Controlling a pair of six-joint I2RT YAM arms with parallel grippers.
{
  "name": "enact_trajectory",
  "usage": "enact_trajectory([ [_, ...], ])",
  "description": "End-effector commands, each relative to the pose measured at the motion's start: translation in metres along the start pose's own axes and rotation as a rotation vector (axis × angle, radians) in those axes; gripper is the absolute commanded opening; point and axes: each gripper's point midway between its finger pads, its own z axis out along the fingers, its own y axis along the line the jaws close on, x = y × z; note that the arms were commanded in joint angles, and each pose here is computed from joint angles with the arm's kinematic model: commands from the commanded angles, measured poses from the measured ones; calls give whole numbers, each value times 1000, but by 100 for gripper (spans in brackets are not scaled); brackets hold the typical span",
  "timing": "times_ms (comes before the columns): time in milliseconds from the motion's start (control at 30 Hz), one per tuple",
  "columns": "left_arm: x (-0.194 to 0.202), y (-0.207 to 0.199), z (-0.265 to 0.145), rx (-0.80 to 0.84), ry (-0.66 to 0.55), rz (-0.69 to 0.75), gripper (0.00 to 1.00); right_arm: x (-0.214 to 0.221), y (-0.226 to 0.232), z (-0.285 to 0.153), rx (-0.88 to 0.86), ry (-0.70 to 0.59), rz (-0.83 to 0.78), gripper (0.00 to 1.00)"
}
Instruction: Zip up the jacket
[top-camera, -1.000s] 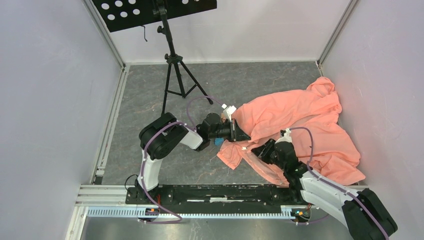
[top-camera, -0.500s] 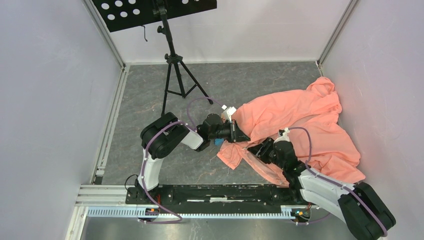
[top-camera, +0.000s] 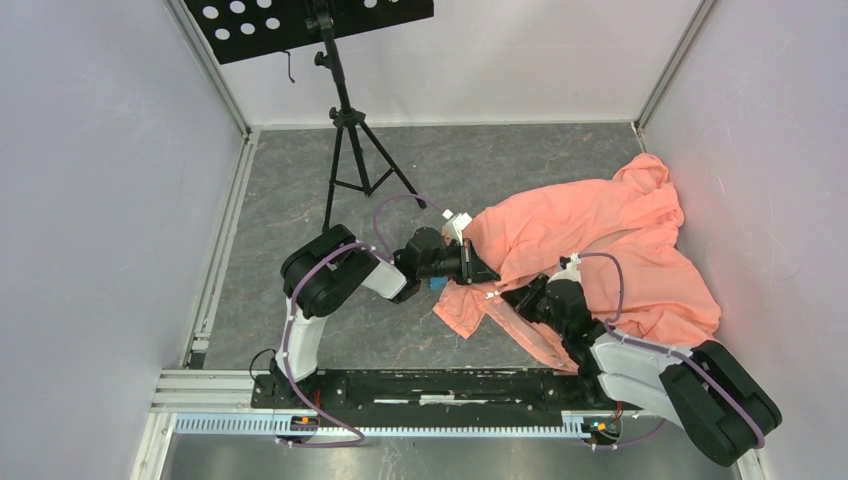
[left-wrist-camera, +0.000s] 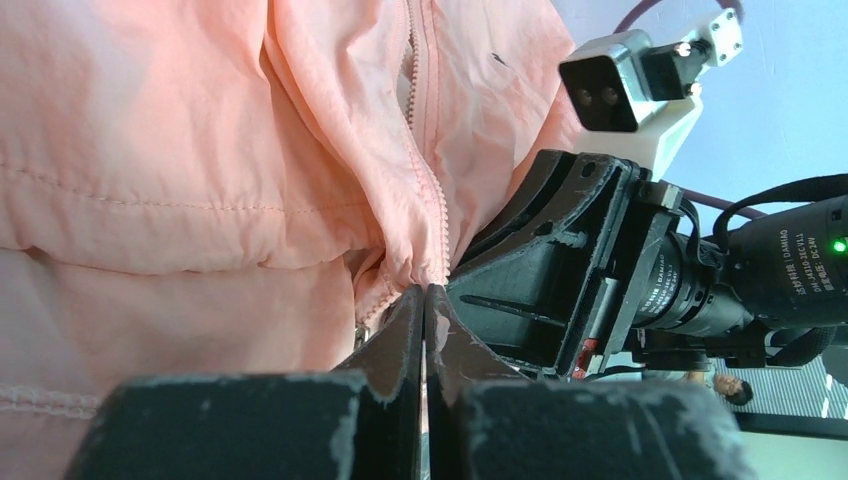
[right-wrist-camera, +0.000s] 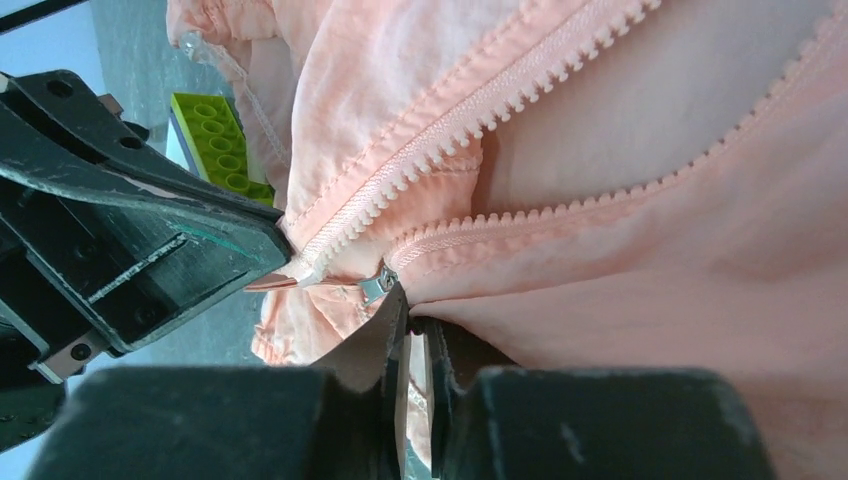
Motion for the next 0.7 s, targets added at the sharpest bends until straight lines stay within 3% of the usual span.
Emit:
enact_trajectory([
  [0,-10,-7,0,4,-33,35,2,19,-64,-16,129,16,-135,9],
  [133,-13,-12,0,25,-42,43,2,16,-64,-20,124,44,-323,0],
  [333,-22,-32,-1,128,-92,74,2,30,-50,-27,-28,152,-513,0],
  [500,-39,-60,-11,247,-220,198,2,25,-31,-30,-218,87,-549,0],
  [667,-46,-71,-7,278,-242,268,2,21,-17,-37,-356,37,-512,0],
])
